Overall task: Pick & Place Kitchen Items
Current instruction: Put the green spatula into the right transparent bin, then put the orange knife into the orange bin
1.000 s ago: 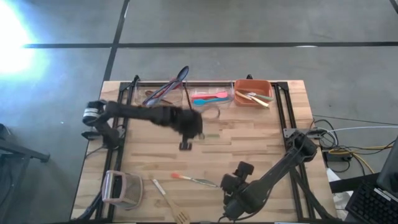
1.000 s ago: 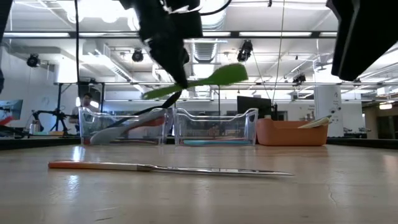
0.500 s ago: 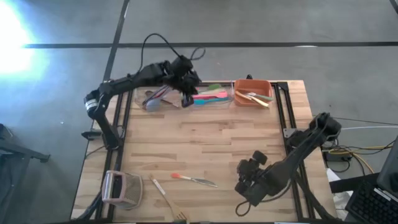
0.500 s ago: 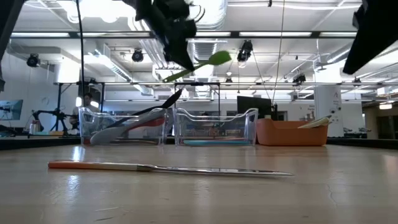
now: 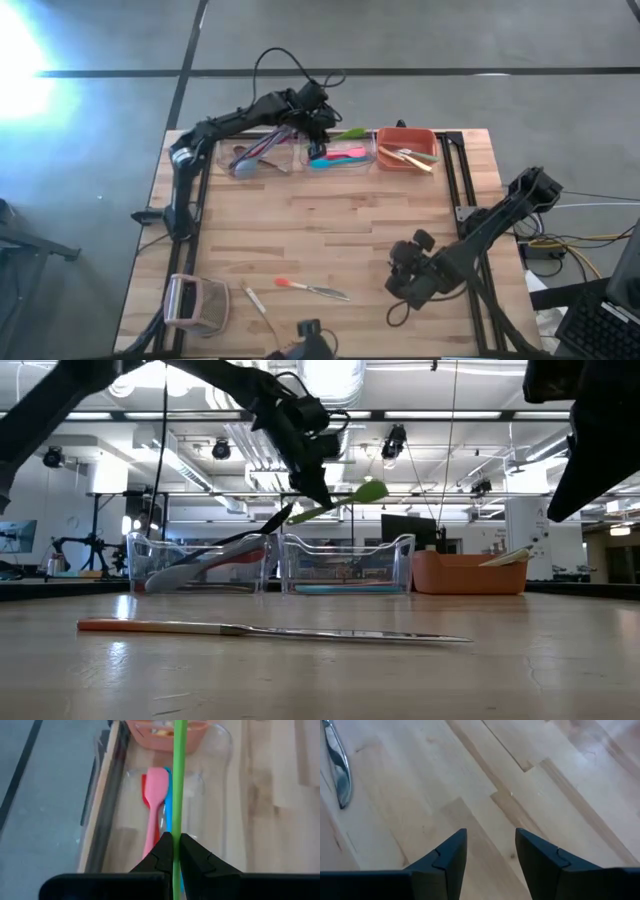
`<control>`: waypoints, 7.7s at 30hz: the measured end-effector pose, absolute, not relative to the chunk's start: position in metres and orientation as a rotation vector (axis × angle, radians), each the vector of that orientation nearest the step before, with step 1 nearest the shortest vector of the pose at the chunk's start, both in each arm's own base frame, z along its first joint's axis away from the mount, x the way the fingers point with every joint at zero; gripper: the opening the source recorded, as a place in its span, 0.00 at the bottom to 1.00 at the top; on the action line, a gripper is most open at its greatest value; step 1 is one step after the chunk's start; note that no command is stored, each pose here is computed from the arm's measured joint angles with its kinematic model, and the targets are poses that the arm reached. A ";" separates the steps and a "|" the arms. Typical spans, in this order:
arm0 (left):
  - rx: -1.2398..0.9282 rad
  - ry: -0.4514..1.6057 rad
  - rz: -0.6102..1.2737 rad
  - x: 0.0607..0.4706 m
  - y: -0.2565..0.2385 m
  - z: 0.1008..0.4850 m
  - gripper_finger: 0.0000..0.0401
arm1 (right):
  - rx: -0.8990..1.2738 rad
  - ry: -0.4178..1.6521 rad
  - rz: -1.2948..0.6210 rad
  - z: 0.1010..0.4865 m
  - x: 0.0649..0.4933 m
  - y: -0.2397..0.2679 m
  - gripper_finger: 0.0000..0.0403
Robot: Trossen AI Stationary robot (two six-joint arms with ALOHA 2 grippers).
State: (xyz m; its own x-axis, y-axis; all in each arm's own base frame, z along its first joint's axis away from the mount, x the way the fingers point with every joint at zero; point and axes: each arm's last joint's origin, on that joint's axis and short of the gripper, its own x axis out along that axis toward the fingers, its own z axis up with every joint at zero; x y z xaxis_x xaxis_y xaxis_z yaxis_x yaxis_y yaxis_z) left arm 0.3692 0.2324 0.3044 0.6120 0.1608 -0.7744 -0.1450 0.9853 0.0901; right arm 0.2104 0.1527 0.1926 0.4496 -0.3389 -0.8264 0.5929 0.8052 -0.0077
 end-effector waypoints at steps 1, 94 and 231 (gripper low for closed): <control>0.021 0.892 0.179 0.373 0.236 0.303 0.04 | 0.306 0.939 -0.586 0.192 0.210 0.152 0.39; 0.194 1.238 -0.179 0.332 -0.024 0.387 0.58 | 0.361 0.868 -0.458 0.230 0.230 0.169 0.33; 0.120 1.290 -0.266 0.288 -0.135 0.150 0.25 | 0.232 1.204 -0.117 0.116 0.382 0.186 0.02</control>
State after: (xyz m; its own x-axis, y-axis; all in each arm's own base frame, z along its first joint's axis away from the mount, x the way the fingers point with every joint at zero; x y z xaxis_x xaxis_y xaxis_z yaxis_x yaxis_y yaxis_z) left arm 0.2877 -0.1353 0.1503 0.2520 -0.1286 -0.9591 0.2621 0.9632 -0.0602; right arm 0.3817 0.1865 0.1159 0.3562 0.0332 -0.9338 0.2123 0.9704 0.1155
